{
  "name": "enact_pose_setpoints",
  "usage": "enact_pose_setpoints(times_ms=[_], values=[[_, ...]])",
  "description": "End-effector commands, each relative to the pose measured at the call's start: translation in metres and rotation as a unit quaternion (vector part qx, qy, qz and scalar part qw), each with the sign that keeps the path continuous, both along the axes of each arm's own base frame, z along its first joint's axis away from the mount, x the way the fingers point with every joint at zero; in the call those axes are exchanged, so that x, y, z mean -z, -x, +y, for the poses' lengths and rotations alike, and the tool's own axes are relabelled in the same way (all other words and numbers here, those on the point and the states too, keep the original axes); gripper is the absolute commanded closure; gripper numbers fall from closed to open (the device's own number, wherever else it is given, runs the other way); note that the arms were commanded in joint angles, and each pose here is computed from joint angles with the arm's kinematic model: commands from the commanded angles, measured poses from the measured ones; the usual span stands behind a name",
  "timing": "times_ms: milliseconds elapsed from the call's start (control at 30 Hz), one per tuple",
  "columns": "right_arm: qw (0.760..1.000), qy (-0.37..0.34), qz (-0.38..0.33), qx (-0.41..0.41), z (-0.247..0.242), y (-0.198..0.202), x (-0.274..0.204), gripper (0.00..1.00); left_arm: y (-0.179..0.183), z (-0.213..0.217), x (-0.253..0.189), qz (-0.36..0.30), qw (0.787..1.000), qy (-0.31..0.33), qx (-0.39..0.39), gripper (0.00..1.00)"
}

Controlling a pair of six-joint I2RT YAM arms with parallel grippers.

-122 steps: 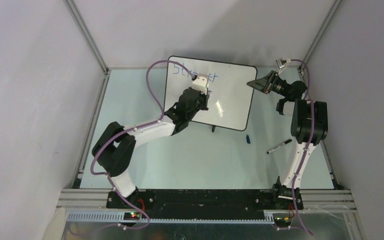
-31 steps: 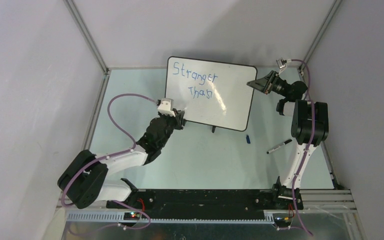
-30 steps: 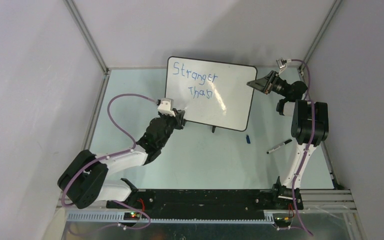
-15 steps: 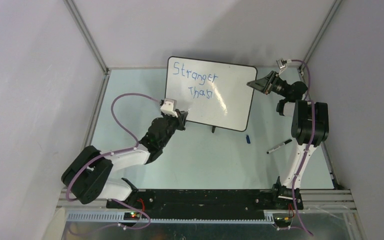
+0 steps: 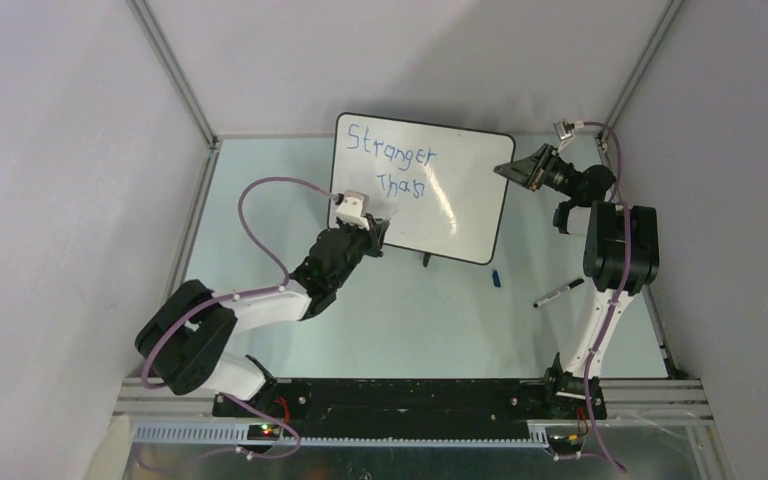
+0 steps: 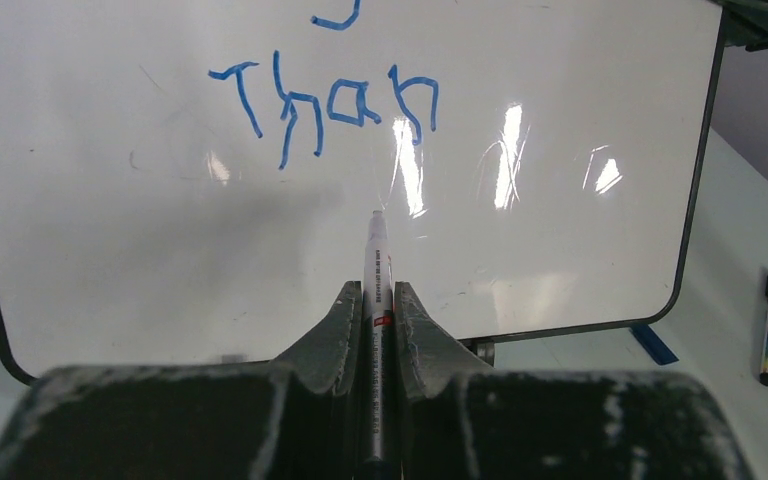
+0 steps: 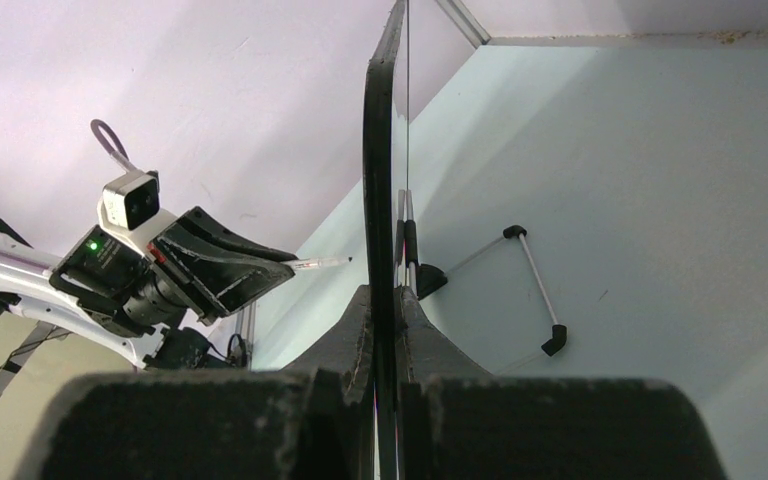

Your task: Write a sentence on the whiteboard

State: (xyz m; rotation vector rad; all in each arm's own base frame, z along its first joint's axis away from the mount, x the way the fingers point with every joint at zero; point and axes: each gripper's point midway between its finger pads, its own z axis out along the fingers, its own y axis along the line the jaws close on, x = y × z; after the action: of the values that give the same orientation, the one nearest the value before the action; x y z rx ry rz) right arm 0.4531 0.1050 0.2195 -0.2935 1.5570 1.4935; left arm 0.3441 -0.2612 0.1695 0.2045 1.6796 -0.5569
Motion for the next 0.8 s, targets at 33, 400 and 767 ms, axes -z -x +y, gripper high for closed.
enact_pose_setpoints(times_ms=[33, 400, 767], values=[[0.999, -0.007, -0.037, 0.000, 0.003, 0.010, -0.040, 1.00, -0.002, -0.019, -0.017, -0.019, 0.999, 0.012, 0.023, 1.00], [0.999, -0.007, -0.038, 0.002, 0.002, 0.010, -0.040, 1.00, -0.014, -0.036, -0.014, -0.002, 1.000, -0.005, 0.028, 1.00], [0.999, -0.006, -0.039, 0.003, 0.002, 0.010, -0.040, 1.00, -0.022, -0.040, -0.008, 0.013, 0.999, -0.023, 0.021, 1.00]])
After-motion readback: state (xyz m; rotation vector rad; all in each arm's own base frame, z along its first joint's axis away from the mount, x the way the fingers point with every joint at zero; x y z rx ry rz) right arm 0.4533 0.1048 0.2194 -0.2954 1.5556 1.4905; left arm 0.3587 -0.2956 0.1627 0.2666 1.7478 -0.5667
